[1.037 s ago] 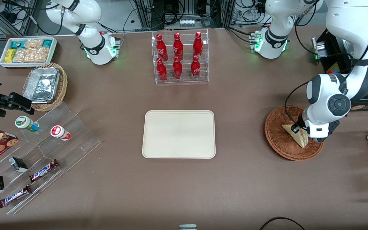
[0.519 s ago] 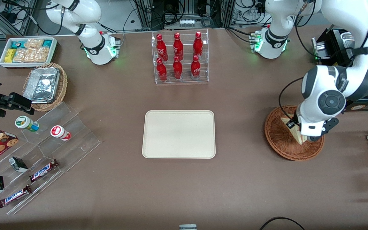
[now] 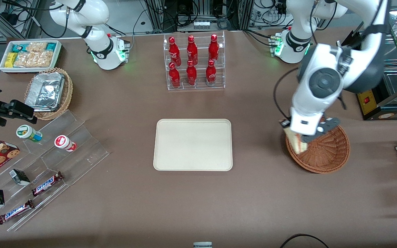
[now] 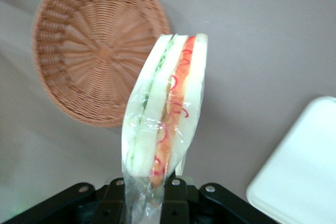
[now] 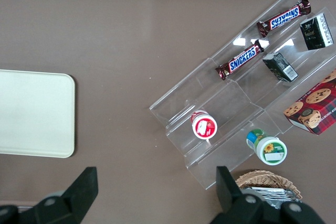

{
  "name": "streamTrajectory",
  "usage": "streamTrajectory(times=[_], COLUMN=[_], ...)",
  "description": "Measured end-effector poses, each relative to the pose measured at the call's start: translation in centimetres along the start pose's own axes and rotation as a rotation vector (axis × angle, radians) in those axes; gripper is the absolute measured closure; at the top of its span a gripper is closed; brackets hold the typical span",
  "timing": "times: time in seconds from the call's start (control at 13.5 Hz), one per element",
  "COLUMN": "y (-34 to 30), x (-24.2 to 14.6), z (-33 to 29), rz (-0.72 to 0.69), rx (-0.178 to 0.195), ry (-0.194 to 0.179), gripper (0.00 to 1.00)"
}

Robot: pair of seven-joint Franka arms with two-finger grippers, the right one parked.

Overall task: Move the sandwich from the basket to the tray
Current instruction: 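Carry the held sandwich over the cream tray and lower it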

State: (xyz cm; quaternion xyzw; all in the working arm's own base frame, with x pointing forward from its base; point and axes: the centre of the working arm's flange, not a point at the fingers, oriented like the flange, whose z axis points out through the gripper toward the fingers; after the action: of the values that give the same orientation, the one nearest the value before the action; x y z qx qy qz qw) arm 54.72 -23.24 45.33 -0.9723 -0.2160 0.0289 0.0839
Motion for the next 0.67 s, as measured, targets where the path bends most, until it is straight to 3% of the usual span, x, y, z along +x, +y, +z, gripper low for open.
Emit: streamTrajectory(times=[0.37,0.67], y=[8.6,16.8], x=[-7.3,-11.9], z=[-1.9,2.8], rz=[0.136,0.229], rx=[-0.080,-0.105], ry=[0.014,0.018], gripper=[0.79,0.86])
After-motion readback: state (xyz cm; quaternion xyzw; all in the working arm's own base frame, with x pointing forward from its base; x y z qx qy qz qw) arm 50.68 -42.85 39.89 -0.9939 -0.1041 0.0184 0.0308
